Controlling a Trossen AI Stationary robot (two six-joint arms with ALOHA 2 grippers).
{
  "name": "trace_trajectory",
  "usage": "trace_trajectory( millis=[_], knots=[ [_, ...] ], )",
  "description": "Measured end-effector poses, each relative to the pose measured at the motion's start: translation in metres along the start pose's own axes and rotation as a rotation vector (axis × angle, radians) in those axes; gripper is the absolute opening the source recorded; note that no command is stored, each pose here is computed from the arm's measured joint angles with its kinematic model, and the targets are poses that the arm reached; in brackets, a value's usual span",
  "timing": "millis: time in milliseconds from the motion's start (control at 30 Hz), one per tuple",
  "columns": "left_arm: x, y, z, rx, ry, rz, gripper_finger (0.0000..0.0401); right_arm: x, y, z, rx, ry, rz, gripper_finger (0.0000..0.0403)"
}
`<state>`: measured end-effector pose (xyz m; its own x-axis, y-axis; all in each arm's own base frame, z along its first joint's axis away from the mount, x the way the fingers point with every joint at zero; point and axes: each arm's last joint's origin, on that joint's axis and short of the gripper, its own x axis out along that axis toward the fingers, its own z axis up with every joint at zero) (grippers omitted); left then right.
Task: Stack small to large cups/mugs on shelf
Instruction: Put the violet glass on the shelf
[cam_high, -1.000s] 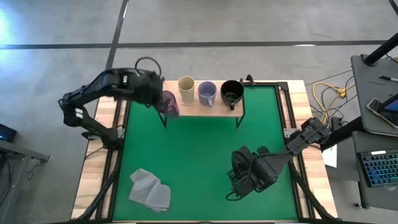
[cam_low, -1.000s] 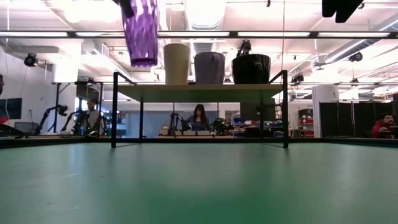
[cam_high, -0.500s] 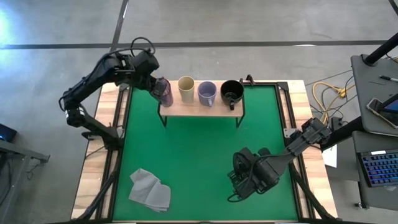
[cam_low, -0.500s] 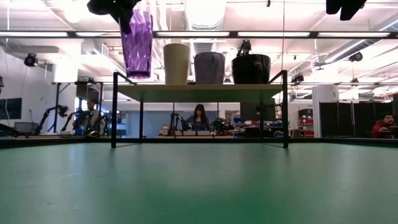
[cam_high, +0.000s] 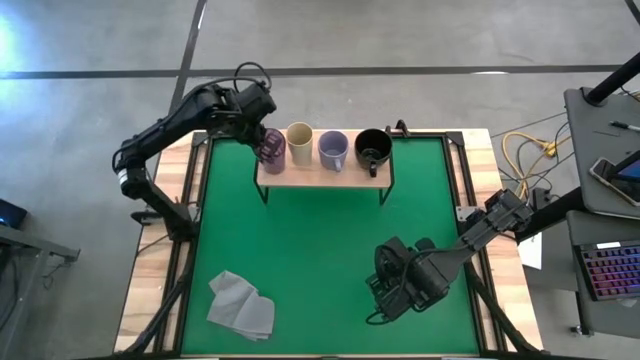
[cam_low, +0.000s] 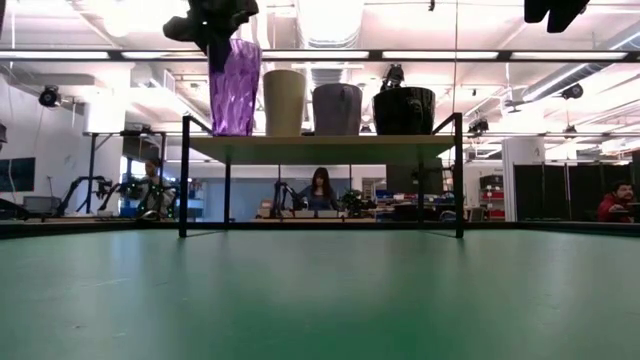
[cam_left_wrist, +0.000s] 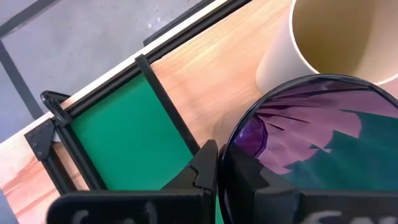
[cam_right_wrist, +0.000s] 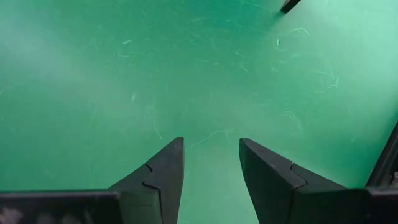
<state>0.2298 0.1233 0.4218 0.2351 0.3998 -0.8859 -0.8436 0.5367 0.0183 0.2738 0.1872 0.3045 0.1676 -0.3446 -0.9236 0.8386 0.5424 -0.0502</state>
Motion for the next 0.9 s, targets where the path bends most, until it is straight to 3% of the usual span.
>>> trace_trajectory(
  millis=[400, 900],
  knots=[
    [0.0, 0.01, 0.004, -0.013, -0.017, 0.028, 0.0003, -0.001, 0.0, -0.004, 0.004, -0.001, 0.003, 0.0148],
    [0.0, 0.011, 0.005, -0.024, -0.03, 0.038, 0.0063, -0.001, 0.0, -0.003, -0.024, -0.004, 0.001, 0.0148]
  ],
)
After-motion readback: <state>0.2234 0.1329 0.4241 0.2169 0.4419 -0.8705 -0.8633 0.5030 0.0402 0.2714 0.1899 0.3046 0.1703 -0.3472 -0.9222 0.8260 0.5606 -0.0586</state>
